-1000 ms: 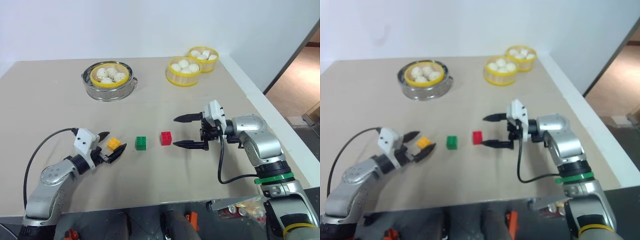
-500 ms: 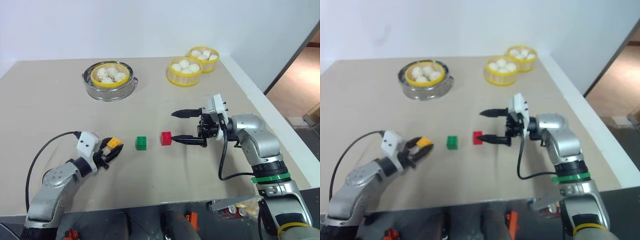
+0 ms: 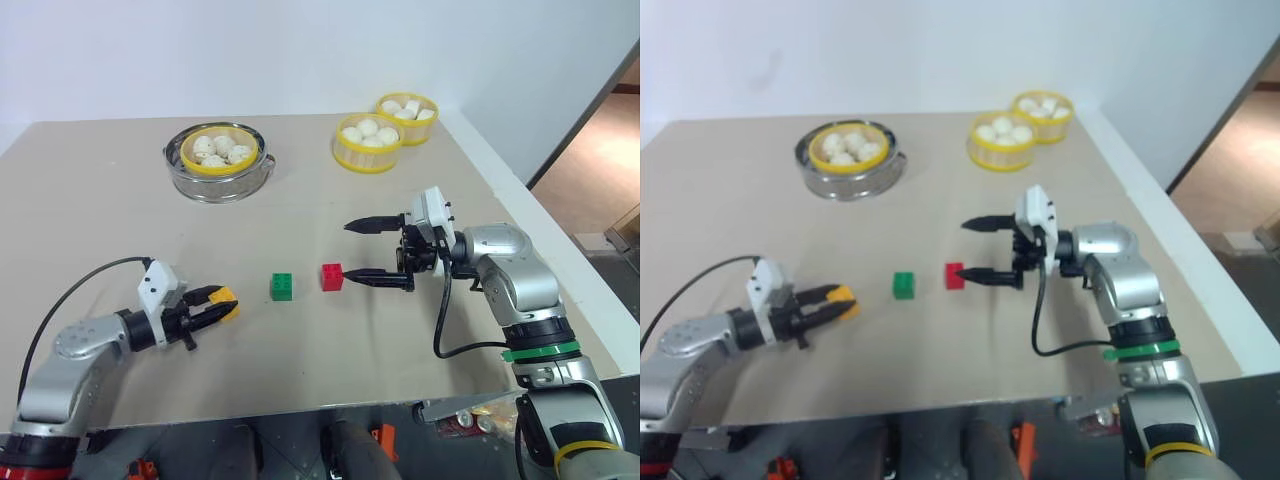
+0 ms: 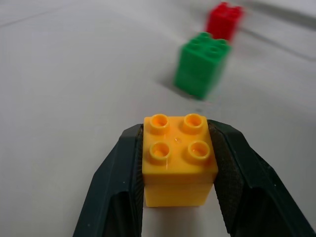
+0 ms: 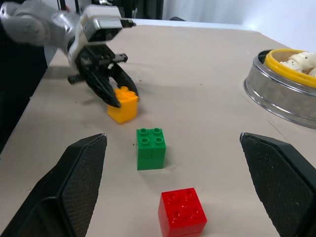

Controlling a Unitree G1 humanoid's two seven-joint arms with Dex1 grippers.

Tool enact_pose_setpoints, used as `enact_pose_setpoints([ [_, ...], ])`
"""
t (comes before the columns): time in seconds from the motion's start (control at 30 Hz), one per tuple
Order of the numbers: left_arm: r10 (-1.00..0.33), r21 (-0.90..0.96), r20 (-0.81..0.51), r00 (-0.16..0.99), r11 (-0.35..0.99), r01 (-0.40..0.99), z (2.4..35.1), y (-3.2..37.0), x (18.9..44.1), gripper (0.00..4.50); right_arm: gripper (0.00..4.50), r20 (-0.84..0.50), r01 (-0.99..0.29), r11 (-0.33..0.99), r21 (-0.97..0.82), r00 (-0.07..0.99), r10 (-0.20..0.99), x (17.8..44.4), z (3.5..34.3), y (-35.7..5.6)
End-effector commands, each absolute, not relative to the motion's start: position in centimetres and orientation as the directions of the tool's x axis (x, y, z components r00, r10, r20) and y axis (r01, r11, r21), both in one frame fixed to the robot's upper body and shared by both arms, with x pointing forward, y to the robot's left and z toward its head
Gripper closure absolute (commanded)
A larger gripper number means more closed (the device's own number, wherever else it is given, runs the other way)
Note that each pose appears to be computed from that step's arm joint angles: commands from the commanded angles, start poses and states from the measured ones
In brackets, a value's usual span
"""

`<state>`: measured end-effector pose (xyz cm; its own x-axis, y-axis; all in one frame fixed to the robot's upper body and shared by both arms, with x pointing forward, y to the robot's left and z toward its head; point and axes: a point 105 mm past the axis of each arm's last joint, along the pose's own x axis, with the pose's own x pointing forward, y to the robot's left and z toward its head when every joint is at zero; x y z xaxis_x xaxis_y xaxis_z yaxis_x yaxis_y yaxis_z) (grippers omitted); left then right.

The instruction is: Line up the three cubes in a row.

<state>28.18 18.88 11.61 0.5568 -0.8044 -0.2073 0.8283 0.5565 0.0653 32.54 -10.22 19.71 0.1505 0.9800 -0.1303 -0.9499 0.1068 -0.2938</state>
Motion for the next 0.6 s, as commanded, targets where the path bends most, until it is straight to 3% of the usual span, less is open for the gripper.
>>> enact_pose_setpoints([
  [0.03, -0.854, 0.109, -0.224, 0.470, 0.458, 0.882, 12.0, 18.6, 28.4, 3.19, 0.00, -0.126, -0.936, 0.094, -0.338, 0.145, 0.981, 32.6, 20.7, -10.0],
  [0.3, -0.903, 0.159, -0.250, 0.348, 0.316, 0.935, 12.6, 18.1, 29.9, 3.19, 0.00, -0.144, -0.934, 0.101, -0.343, 0.158, 0.977, 32.6, 20.7, -10.4],
  [0.6, -0.928, 0.169, -0.222, 0.301, 0.267, 0.949, 13.3, 17.4, 31.0, 3.19, 0.00, -0.159, -0.931, 0.108, -0.348, 0.172, 0.972, 32.6, 20.7, -10.8],
])
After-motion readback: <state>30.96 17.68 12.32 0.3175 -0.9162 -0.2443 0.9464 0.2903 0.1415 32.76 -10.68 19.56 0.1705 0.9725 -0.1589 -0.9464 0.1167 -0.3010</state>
